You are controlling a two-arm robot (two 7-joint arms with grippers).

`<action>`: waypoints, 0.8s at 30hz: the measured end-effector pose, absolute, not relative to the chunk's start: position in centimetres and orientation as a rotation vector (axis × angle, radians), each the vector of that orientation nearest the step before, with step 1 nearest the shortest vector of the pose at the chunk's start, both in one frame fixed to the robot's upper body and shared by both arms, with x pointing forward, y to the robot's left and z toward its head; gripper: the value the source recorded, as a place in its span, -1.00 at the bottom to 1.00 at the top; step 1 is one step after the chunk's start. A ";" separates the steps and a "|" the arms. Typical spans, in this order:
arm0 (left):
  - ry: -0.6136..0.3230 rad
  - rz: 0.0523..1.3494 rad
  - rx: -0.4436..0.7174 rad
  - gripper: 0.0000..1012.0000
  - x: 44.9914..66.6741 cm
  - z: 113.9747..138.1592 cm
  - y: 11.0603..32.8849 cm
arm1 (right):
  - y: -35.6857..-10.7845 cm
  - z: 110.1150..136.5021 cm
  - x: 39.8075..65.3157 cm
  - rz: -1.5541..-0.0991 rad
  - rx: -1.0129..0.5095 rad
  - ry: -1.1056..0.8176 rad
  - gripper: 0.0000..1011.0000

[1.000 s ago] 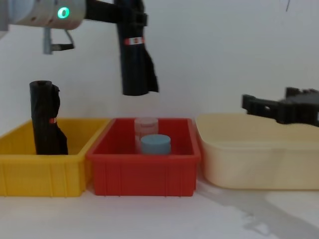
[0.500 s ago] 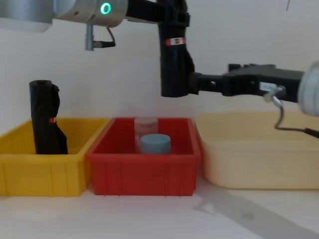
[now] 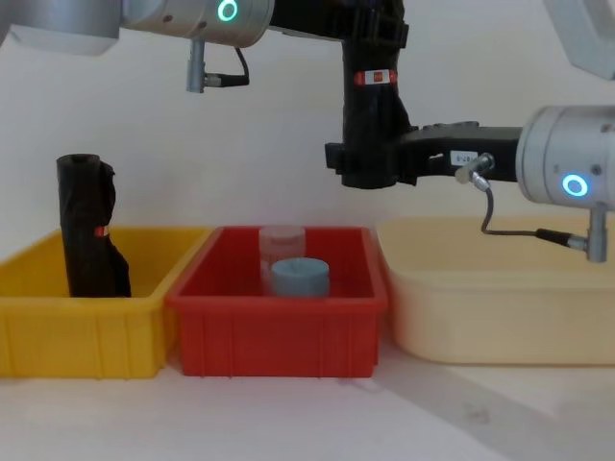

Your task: Pick up the garbage bag with the one hand and transfer it to the other hand.

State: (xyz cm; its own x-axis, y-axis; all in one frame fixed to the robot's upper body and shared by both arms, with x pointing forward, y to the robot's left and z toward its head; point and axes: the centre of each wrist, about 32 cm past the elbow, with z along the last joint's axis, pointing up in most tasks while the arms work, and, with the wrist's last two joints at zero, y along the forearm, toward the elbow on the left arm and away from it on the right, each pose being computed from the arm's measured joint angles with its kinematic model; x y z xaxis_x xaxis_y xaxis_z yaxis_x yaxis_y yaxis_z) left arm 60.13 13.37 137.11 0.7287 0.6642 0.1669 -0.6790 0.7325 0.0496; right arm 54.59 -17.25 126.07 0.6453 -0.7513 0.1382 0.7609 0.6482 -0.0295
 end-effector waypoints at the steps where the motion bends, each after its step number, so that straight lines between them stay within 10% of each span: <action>1: -0.146 0.735 0.109 -0.12 60.1 137.1 13.4 | -17.2 126.2 54.7 -0.862 -0.091 -0.118 0.98; 24: -0.167 0.680 0.065 -0.12 59.2 136.8 13.6 | -17.2 127.1 56.5 -0.919 -0.212 -0.127 0.98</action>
